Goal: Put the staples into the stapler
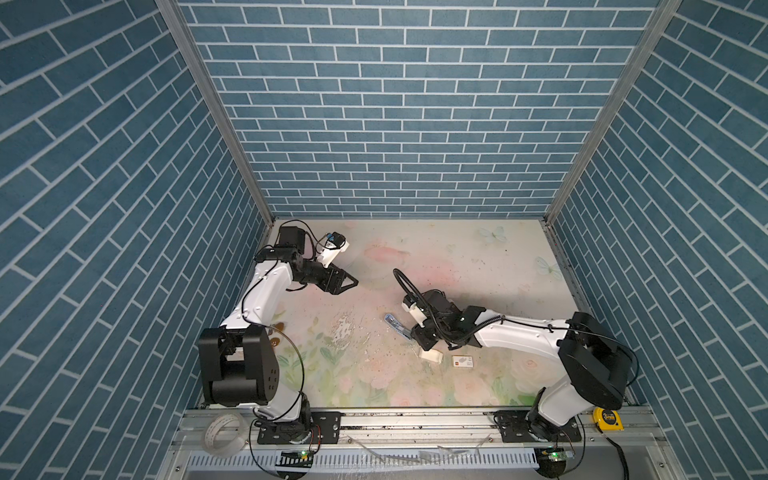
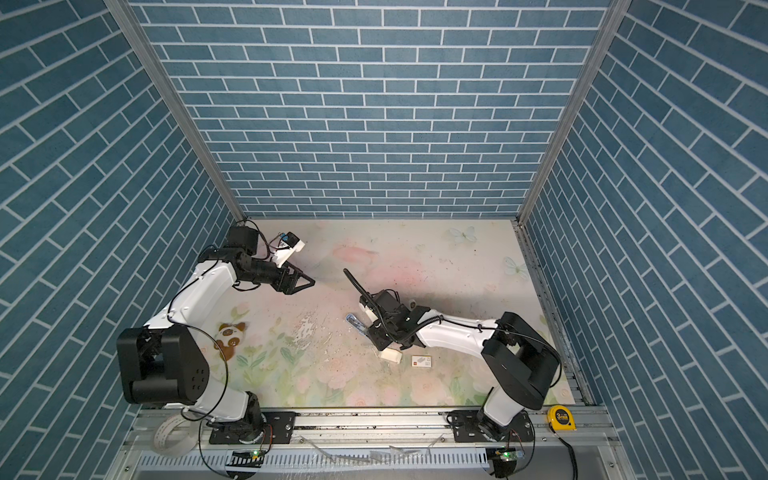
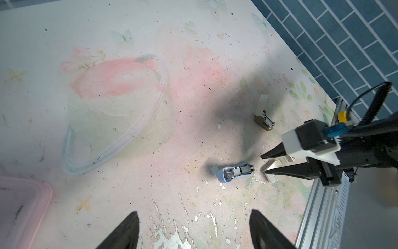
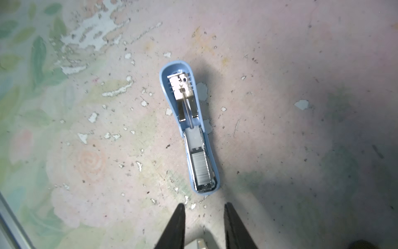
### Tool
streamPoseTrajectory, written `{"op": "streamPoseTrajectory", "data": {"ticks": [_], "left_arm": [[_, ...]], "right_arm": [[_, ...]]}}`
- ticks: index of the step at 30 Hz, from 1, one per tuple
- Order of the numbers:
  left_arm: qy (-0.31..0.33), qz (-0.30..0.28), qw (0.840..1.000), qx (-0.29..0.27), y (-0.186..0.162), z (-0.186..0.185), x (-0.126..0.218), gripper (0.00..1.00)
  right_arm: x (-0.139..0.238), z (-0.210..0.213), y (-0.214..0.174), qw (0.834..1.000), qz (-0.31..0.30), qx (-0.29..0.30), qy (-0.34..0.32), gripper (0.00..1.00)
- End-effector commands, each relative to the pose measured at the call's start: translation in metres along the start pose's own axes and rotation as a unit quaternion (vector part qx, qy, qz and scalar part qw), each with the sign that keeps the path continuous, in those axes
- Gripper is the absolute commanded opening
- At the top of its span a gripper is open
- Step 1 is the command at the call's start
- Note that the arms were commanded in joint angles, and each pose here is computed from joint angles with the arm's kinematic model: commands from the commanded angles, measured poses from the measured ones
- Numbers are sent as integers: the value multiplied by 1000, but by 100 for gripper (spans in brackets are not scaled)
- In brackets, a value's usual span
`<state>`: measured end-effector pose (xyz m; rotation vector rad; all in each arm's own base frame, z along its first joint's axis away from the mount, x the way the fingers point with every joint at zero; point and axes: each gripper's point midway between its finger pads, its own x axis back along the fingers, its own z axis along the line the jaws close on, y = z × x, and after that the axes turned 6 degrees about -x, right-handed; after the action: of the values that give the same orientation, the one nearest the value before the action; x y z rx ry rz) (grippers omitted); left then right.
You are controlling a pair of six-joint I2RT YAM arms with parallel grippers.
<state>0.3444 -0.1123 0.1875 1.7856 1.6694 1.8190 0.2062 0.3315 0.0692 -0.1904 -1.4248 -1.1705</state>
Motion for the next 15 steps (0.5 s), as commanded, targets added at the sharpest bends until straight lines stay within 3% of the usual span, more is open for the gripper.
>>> {"op": "streamPoseTrajectory", "data": {"ticks": [1, 4, 8, 12, 15], "left_arm": [[16, -11, 1000, -2, 8, 7, 1, 81], [37, -4, 999, 15, 5, 15, -3, 79], [62, -7, 998, 26, 8, 19, -4, 79], [55, 3, 998, -15, 10, 8, -8, 79], [32, 12, 999, -39, 9, -2, -14, 79]], "right_arm": [[4, -6, -7, 995, 6, -97, -17, 25], [2, -6, -7, 983, -2, -182, -14, 18], [-2, -5, -8, 957, -12, -289, -2, 21], [-2, -9, -11, 930, -29, -367, 4, 21], [-2, -11, -13, 919, -20, -393, -5, 22]]}}
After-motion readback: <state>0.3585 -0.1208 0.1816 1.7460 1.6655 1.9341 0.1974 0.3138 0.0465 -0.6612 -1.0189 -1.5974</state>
